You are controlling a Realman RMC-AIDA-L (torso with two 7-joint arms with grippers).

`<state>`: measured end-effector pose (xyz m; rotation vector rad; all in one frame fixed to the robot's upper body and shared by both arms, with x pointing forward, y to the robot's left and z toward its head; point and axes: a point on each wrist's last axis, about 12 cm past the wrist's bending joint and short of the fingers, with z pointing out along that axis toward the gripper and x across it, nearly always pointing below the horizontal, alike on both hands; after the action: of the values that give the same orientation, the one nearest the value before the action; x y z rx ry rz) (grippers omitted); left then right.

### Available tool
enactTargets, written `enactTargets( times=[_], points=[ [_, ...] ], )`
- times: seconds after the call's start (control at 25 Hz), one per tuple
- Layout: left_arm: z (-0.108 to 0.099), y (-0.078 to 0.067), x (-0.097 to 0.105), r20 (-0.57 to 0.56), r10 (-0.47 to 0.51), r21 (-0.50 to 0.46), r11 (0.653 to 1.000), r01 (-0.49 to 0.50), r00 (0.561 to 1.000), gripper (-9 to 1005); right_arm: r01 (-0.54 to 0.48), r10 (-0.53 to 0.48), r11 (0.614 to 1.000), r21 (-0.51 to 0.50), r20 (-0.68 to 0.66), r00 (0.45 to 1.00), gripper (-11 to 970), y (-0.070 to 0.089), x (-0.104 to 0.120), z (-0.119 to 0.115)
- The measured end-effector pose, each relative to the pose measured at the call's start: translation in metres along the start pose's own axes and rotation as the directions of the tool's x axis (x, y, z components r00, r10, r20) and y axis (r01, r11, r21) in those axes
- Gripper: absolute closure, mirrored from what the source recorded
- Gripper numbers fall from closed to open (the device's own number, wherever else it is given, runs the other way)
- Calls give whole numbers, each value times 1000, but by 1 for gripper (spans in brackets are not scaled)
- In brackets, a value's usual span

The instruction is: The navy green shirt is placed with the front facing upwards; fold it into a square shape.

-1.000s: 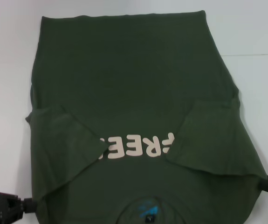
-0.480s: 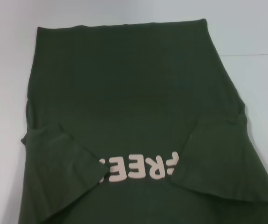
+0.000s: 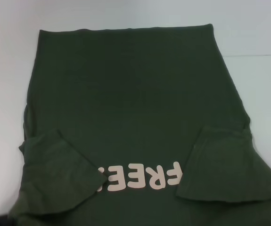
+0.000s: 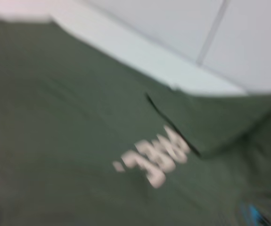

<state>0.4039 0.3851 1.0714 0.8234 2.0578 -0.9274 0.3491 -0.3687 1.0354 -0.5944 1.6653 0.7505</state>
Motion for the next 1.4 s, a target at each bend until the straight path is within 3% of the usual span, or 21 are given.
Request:
enactTargets(
  times=[0.12, 0.64, 0.96, 1.4],
  points=[
    [-1, 5, -3, 123, 12, -74, 997, -3, 992, 976, 2, -4, 999, 48, 46, 999, 919, -4, -2, 2],
    [6, 11, -5, 368, 31, -175, 984, 36, 929, 977, -1, -34, 987, 158, 219, 975, 918, -23, -18, 19],
    [12, 10, -9, 448, 47, -174, 984, 35, 893, 976, -40, -27, 980, 194, 333, 943, 918, -30, -26, 31],
    [21, 5, -1, 478, -21, -150, 983, 106, 878, 977, -81, -25, 974, 212, 456, 890, 919, -35, -39, 30]
  ],
)
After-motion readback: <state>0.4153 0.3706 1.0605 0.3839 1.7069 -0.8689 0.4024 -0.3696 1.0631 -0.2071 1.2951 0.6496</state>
